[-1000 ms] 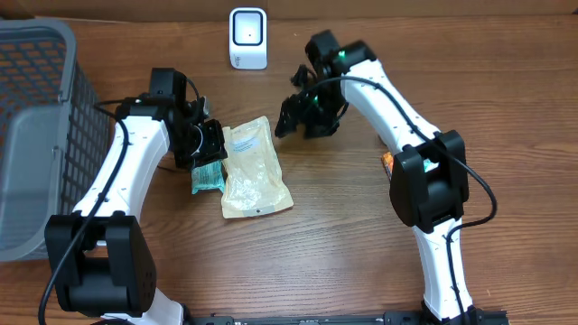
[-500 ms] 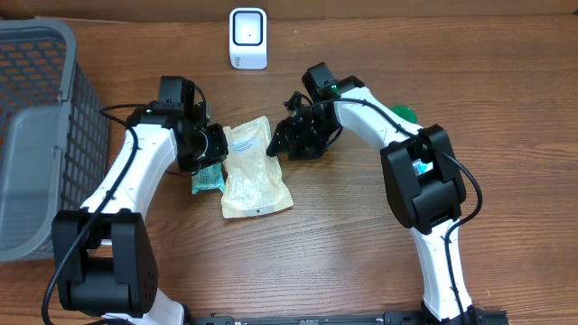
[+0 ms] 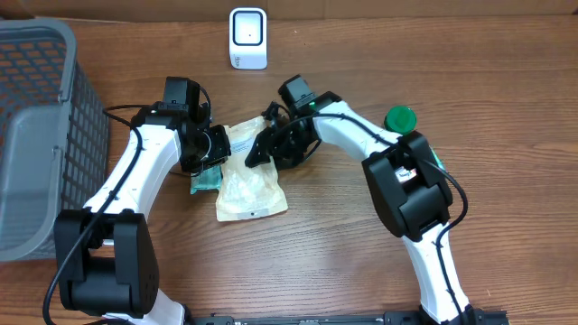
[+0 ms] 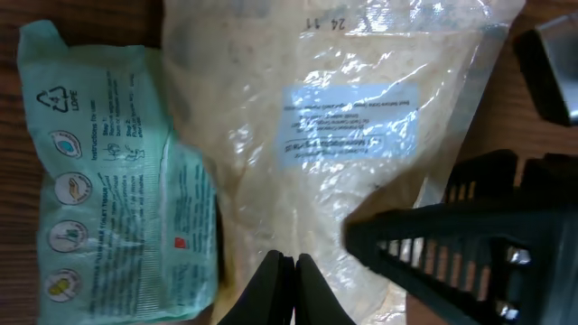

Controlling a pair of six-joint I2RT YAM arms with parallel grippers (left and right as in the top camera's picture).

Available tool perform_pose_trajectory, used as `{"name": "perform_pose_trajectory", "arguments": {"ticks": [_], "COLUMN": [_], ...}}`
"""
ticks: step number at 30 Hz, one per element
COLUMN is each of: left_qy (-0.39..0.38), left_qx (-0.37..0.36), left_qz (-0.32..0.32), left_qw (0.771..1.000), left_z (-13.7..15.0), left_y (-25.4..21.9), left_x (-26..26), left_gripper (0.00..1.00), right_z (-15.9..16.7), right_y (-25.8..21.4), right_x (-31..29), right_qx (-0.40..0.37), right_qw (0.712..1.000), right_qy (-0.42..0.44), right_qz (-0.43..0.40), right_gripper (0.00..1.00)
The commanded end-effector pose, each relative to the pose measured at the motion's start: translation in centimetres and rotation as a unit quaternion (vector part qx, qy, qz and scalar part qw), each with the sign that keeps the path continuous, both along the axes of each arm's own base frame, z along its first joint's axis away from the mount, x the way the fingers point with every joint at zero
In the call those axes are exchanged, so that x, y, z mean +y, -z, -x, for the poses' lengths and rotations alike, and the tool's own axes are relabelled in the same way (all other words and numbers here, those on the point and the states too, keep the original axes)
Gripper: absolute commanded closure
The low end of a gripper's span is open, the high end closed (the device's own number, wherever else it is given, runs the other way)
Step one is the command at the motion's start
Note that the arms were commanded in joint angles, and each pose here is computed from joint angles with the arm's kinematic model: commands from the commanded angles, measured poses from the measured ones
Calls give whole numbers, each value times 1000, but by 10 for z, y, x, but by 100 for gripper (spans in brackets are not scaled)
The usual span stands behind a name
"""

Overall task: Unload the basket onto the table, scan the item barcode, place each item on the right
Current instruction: 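Lower the right gripper onto the beige pouch and close it, then lift the beige pouch with the right gripper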

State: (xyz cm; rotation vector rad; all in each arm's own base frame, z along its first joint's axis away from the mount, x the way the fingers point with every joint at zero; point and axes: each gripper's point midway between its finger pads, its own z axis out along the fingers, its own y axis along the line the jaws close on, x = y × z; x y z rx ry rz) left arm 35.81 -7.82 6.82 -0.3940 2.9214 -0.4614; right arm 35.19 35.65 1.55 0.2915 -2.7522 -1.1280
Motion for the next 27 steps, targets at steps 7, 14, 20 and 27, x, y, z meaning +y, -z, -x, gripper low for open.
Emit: {"name": "perform_pose_trajectory", "arguments": {"ticks": [7,14,20,27], "left_qy": [-4,-4,-4,-4], "left_qx": [4,5,5,5], "left_qz": [-5,-5,-5,-5], "left_qw": [1000,1000,1000,1000], "left_z": [3,4,4,3], "left_y": [3,3,3,3], "left_x": [-1,-1,-1,-1], "left_gripper": [96,96,96,96], "right_z": [0,-15,-44,-64], "right_y": [20,-3,-64,-132], "right_x": [-4,-23,-69,-146], "right_qx": [-13,-33,-125,-288], "right_qw": [999,999,985,883], "right_qy": [17,5,31,91], "right_qz": [50,35,118,361], "right_gripper": [96,96,96,96]}}
